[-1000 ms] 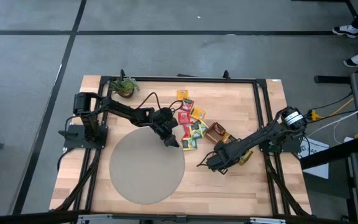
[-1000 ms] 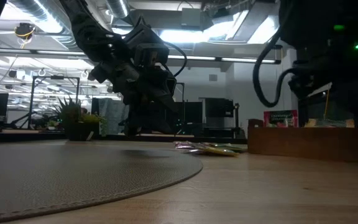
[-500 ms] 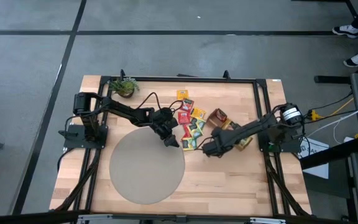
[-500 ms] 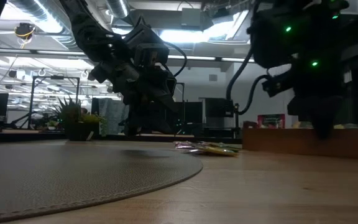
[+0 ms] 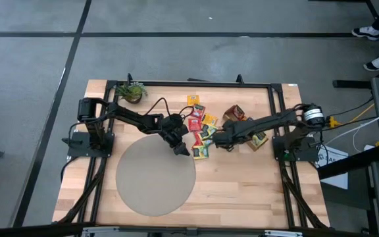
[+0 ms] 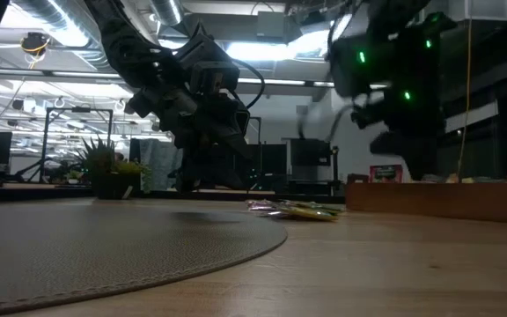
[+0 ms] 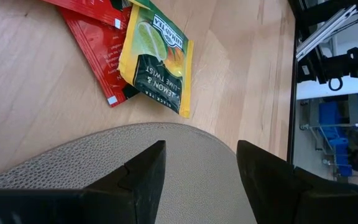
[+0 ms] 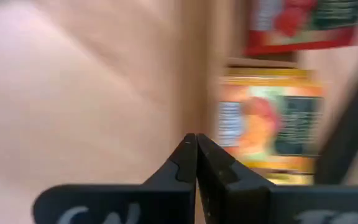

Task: Pick & Place Tea
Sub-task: Put the yellow tea bag into the bottom section of the wooden organizer

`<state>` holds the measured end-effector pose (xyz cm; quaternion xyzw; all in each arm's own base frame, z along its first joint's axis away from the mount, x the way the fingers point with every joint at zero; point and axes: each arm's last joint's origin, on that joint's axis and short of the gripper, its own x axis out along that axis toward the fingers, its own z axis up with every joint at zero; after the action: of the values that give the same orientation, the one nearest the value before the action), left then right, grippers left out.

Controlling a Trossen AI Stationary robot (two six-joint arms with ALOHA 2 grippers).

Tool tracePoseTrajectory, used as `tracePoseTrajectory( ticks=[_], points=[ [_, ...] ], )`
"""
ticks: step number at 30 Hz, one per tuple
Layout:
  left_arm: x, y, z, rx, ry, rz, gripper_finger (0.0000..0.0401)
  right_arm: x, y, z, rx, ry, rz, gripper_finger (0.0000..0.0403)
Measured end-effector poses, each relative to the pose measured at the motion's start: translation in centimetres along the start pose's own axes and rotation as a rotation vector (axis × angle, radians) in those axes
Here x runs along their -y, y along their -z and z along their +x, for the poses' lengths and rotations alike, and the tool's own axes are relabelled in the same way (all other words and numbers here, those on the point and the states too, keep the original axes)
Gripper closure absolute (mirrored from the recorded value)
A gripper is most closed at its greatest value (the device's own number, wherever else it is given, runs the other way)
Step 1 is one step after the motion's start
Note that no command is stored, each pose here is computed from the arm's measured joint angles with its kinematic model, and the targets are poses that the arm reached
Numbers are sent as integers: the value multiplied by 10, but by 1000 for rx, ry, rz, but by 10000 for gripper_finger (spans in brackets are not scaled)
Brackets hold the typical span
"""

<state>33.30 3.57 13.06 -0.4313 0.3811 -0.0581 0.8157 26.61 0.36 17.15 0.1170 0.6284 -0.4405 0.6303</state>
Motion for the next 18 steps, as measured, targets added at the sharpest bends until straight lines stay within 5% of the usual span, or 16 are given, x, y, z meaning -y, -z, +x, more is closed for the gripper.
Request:
tracePoseTrajectory(
  ticks=[7, 18],
  points=[
    [0, 0, 0, 0, 0, 1, 207, 2, 0, -40, 15, -419, 160, 397],
    [3, -5, 0, 78, -4, 26, 208, -34, -8, -54, 137, -708, 248, 399]
  ],
)
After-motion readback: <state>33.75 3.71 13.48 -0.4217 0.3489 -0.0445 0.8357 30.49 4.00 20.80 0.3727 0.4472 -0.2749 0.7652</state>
